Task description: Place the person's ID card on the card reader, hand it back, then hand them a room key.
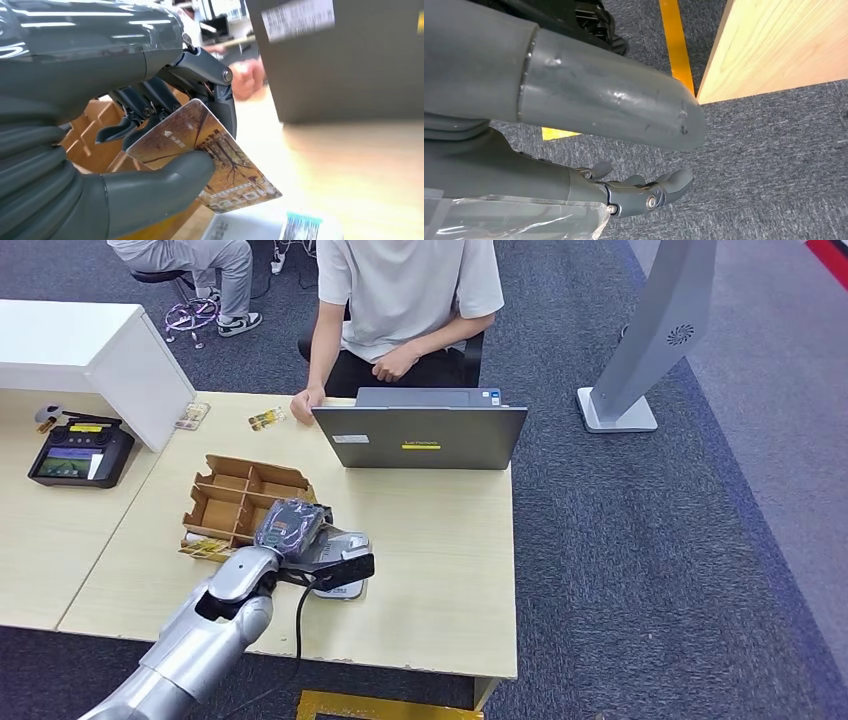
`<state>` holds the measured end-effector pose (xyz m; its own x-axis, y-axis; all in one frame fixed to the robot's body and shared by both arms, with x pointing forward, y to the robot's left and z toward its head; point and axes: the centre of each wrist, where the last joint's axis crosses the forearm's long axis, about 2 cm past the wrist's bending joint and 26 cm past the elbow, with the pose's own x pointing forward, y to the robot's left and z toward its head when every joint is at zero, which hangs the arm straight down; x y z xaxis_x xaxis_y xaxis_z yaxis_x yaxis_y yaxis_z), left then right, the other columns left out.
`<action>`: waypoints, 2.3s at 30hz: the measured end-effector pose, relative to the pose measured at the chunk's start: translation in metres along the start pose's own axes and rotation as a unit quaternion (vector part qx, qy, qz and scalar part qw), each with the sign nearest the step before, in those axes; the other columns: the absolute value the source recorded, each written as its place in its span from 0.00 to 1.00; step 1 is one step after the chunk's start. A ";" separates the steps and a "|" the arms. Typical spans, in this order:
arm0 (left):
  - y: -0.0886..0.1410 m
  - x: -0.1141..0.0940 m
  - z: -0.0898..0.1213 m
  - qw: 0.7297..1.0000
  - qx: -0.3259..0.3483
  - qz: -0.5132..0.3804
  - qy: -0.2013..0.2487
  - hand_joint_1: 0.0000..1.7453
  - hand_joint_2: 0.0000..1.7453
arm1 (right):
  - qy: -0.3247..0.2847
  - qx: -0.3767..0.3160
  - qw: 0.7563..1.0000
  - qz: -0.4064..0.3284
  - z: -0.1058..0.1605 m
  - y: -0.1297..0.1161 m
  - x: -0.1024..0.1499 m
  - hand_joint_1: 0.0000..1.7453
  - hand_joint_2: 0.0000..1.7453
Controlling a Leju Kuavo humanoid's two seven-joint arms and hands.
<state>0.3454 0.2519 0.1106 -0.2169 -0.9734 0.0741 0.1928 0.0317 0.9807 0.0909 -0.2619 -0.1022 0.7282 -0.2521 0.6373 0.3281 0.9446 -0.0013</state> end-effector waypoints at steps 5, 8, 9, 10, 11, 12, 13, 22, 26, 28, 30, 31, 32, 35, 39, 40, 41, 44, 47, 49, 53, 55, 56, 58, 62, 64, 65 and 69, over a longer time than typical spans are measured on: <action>0.007 0.007 0.000 0.999 0.043 0.004 -0.004 1.00 1.00 | -0.003 0.000 1.000 -0.001 0.000 0.000 0.000 0.00 0.00; 0.010 0.010 -0.001 0.998 0.064 0.002 -0.007 1.00 1.00 | -0.003 0.000 1.000 -0.001 0.000 0.000 0.000 0.00 0.00; 0.013 0.011 0.000 0.997 0.082 -0.001 -0.008 1.00 1.00 | -0.003 0.000 1.000 -0.001 0.000 0.000 0.000 0.00 0.00; 0.017 0.012 0.000 0.994 0.104 -0.004 -0.010 1.00 1.00 | -0.003 0.001 1.000 0.000 0.000 0.000 0.000 0.00 0.00; 0.022 0.014 0.000 0.992 0.128 -0.008 -0.012 1.00 1.00 | -0.004 0.002 1.000 0.001 0.000 0.000 0.000 0.00 0.00; 0.029 0.015 -0.001 0.988 0.154 -0.012 -0.014 1.00 1.00 | -0.004 0.003 1.000 0.002 0.000 0.000 0.000 0.00 0.00; 0.036 0.017 -0.001 0.984 0.176 -0.015 -0.016 1.00 1.00 | -0.004 0.004 1.000 0.003 0.000 0.000 0.000 0.00 0.00; 0.126 0.000 -0.012 0.931 0.362 -0.053 -0.021 1.00 1.00 | -0.006 0.011 1.000 0.014 -0.003 0.004 0.007 0.00 0.00; 0.166 -0.018 -0.019 0.906 0.417 -0.074 -0.006 1.00 1.00 | -0.007 0.019 1.000 0.019 -0.006 0.009 0.013 0.00 0.00; 0.182 -0.027 -0.024 0.897 0.433 -0.086 0.003 1.00 1.00 | -0.007 0.022 1.000 0.021 -0.007 0.011 0.016 0.00 0.00; 0.197 -0.038 -0.029 0.892 0.441 -0.099 0.016 1.00 1.00 | -0.006 0.026 0.999 0.024 -0.008 0.014 0.018 0.00 0.00; 0.206 -0.044 -0.033 0.891 0.442 -0.104 0.024 1.00 1.00 | -0.006 0.028 0.999 0.026 -0.009 0.015 0.020 0.00 0.00; 0.216 -0.051 -0.036 0.889 0.443 -0.109 0.033 1.00 1.00 | -0.006 0.029 0.999 0.027 -0.009 0.016 0.021 0.00 0.00; 0.242 -0.068 -0.045 0.888 0.441 -0.118 0.060 1.00 1.00 | -0.004 0.032 0.999 0.031 -0.010 0.018 0.024 0.00 0.00; 0.253 -0.082 -0.054 0.891 0.429 -0.121 0.088 1.00 1.00 | -0.004 0.037 0.999 0.035 -0.011 0.020 0.026 0.00 0.00; 0.254 -0.085 -0.055 0.892 0.425 -0.121 0.094 1.00 1.00 | -0.004 0.037 0.999 0.035 -0.011 0.021 0.027 0.00 0.00; 0.254 -0.087 -0.057 0.893 0.422 -0.120 0.099 1.00 1.00 | -0.004 0.038 0.999 0.036 -0.011 0.021 0.027 0.00 0.00; 0.254 -0.093 -0.060 0.897 0.413 -0.119 0.109 1.00 1.00 | -0.004 0.039 0.999 0.037 -0.011 0.022 0.027 0.00 0.00; 0.251 -0.097 -0.062 0.900 0.403 -0.118 0.115 1.00 1.00 | -0.005 0.040 0.998 0.038 -0.011 0.023 0.028 0.00 0.00; 0.249 -0.099 -0.063 0.903 0.397 -0.117 0.119 0.50 1.00 | -0.005 0.040 0.998 0.038 -0.011 0.023 0.028 0.00 0.00; 0.248 -0.103 -0.065 0.906 0.389 -0.114 0.125 0.00 1.00 | -0.003 0.040 0.998 0.038 -0.011 0.023 0.028 0.00 0.00; 0.248 -0.104 -0.065 0.906 0.387 -0.114 0.127 0.00 1.00 | -0.003 0.040 0.998 0.038 -0.011 0.023 0.028 0.00 0.00; 0.248 -0.105 -0.066 0.907 0.385 -0.114 0.128 0.00 1.00 | -0.003 0.040 0.998 0.038 -0.011 0.023 0.028 0.00 0.00; 0.248 -0.106 -0.066 0.907 0.384 -0.112 0.129 0.00 1.00 | -0.002 0.040 0.998 0.039 -0.011 0.023 0.028 0.00 0.00; 0.246 -0.108 -0.067 0.909 0.379 -0.110 0.132 0.00 1.00 | -0.001 0.041 0.998 0.041 -0.011 0.023 0.028 0.00 0.00; 0.245 -0.109 -0.067 0.910 0.377 -0.109 0.134 0.00 1.00 | -0.001 0.042 0.998 0.042 -0.011 0.023 0.028 0.00 0.00; 0.244 -0.109 -0.067 0.910 0.376 -0.109 0.134 0.00 1.00 | -0.001 0.042 0.998 0.042 -0.011 0.024 0.028 0.00 0.00; 0.242 -0.110 -0.067 0.912 0.373 -0.108 0.136 0.00 1.00 | -0.001 0.042 0.998 0.044 -0.011 0.024 0.028 0.00 0.00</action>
<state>0.4805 0.3513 0.3278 0.0919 -0.9922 -0.0836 -0.5520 -0.1207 0.8250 0.1256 -0.2486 -0.0930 0.7510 -0.1677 0.6386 0.2113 0.9774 0.0082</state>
